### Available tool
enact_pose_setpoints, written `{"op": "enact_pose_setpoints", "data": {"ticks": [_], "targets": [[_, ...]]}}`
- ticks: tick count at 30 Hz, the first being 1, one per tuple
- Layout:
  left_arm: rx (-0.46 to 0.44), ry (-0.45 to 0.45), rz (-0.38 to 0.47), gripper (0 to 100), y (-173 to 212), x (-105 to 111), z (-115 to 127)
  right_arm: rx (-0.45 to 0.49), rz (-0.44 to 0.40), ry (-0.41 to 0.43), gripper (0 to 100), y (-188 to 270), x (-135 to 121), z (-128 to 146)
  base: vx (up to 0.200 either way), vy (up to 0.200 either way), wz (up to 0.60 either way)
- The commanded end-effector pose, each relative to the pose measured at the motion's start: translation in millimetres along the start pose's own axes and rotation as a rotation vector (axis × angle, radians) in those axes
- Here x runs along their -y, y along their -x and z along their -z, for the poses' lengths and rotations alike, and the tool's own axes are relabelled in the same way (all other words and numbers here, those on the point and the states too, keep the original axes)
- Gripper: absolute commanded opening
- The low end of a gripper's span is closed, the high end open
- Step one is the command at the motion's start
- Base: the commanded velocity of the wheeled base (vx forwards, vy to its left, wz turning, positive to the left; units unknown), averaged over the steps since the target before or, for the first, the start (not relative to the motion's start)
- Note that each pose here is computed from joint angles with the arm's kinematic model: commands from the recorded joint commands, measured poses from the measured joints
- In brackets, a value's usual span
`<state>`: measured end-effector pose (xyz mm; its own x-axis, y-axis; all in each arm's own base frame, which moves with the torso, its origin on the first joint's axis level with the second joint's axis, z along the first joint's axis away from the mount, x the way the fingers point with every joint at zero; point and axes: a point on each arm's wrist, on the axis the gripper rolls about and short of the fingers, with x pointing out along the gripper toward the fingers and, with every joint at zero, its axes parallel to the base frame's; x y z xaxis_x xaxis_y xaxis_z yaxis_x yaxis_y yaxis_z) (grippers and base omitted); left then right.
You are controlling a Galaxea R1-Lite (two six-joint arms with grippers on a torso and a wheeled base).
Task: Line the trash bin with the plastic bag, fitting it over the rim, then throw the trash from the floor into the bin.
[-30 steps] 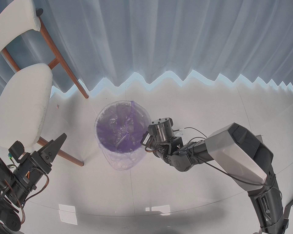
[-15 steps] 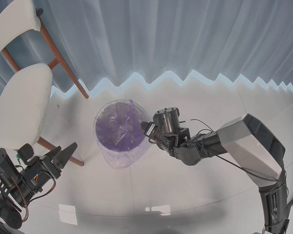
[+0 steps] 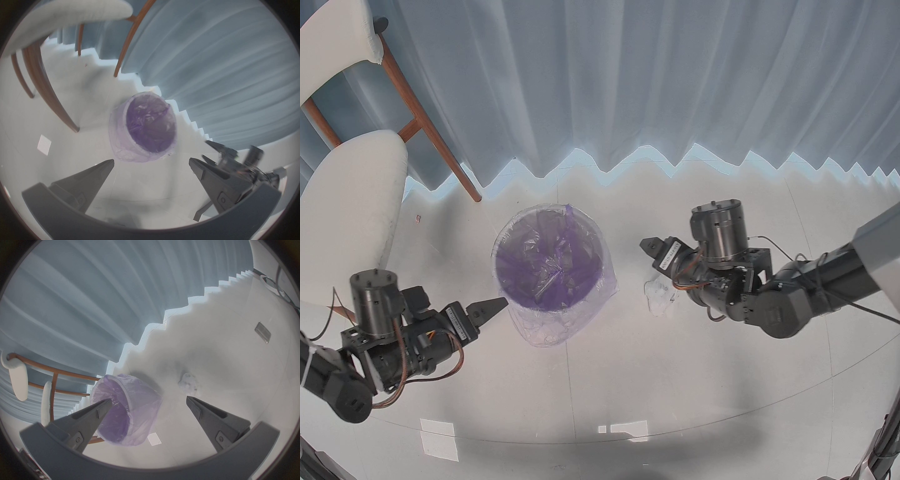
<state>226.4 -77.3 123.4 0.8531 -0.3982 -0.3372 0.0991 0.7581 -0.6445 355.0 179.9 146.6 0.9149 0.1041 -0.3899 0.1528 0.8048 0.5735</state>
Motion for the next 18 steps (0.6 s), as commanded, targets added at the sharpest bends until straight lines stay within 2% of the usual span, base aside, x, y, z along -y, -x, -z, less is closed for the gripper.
{"op": "enact_pose_setpoints", "data": {"ticks": [1,4,6,18], "targets": [[-0.114,0.117,-0.183,100,-76,-37,12,0.052,-0.04,-0.036,100,76,15,-29,0.0,0.0,0.0],[-0.108,0.127,-0.243,100,-104,-50,19,0.045,-0.031,-0.037,100,90,26,-28,0.0,0.0,0.0],[-0.101,0.138,-0.254,100,-116,-53,19,0.037,-0.018,-0.033,100,93,32,-26,0.0,0.0,0.0],[-0.03,0.188,-0.206,100,-160,-47,4,0.056,-0.052,-0.045,100,104,33,-29,0.0,0.0,0.0]]}}
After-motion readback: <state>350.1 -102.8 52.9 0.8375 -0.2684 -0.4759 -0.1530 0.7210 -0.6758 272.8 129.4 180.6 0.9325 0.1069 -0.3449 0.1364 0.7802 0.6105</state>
